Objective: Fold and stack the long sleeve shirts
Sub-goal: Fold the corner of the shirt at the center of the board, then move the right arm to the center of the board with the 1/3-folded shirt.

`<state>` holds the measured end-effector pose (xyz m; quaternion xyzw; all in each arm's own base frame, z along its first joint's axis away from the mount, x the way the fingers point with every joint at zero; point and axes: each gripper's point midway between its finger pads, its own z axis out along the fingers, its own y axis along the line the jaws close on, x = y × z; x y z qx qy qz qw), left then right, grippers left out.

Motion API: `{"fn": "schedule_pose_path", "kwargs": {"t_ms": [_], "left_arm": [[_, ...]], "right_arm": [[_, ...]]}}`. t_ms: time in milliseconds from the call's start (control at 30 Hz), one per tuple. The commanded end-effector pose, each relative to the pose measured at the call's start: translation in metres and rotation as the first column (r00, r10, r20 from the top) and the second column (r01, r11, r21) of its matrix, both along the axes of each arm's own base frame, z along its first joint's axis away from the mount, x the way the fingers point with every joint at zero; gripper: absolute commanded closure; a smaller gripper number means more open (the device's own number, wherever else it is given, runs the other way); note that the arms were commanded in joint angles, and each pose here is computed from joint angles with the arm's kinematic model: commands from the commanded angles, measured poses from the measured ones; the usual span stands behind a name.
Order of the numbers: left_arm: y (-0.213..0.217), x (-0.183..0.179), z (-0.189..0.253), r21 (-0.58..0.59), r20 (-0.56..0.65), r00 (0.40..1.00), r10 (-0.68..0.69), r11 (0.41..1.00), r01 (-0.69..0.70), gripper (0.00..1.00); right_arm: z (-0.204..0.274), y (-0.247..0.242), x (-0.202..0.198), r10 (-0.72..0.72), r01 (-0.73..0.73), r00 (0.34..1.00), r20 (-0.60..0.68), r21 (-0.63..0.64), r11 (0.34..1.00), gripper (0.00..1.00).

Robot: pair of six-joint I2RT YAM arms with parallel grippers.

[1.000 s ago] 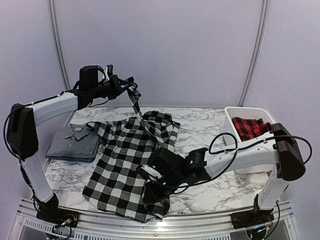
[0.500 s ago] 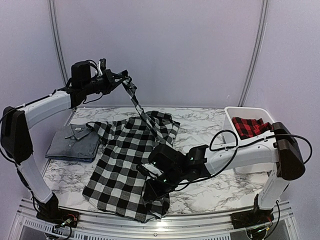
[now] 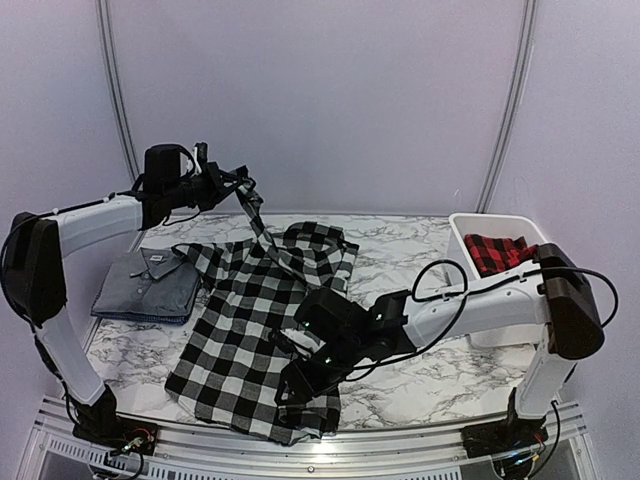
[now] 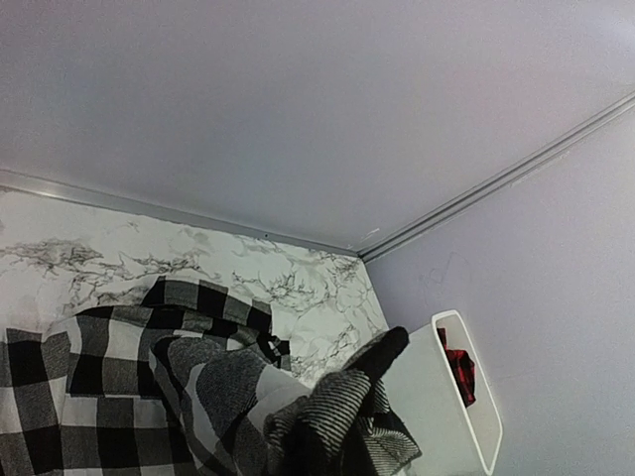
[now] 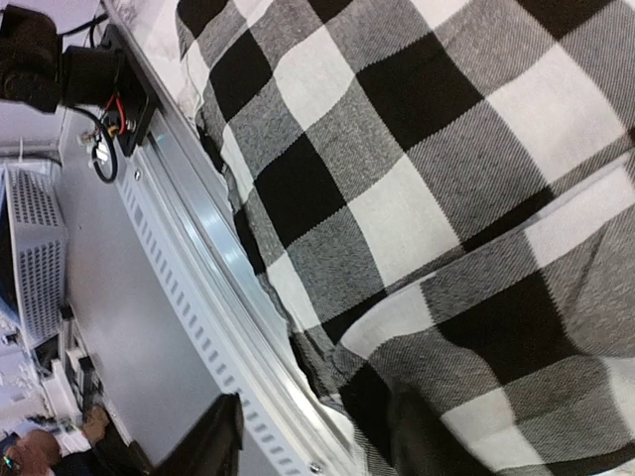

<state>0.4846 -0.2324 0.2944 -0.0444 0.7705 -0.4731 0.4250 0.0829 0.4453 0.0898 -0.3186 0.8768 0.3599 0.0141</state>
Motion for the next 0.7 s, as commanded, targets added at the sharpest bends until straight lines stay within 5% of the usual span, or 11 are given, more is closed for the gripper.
{"fn": "schedule_pose_path", "kwargs": {"t_ms": [0,167,333,667], "left_arm": [[0.0,0.005,-0.027,0.024,-0.023,1.0,0.005,1.0,-0.005,1.0],[0.01,0.002,-0.042,0.059,-0.035,0.998,0.046,0.997,-0.043,1.0],[0.013,0.003,-0.038,0.066,-0.02,0.999,0.05,0.997,-0.049,1.0],[0.009,0.002,-0.029,0.051,-0.011,1.0,0.023,0.998,-0.022,1.0]], "right_arm": [[0.048,-0.013,0.062,-0.118,0.108,0.984,0.137,0.076,0.991,0.43],[0.078,-0.076,0.164,-0.377,0.351,0.883,0.281,0.139,0.926,0.36],[0.074,-0.136,0.263,-0.586,0.546,0.741,0.327,0.214,0.81,0.43],[0.033,-0.158,0.4,-0.693,0.656,0.642,0.327,0.232,0.718,0.53]]}}
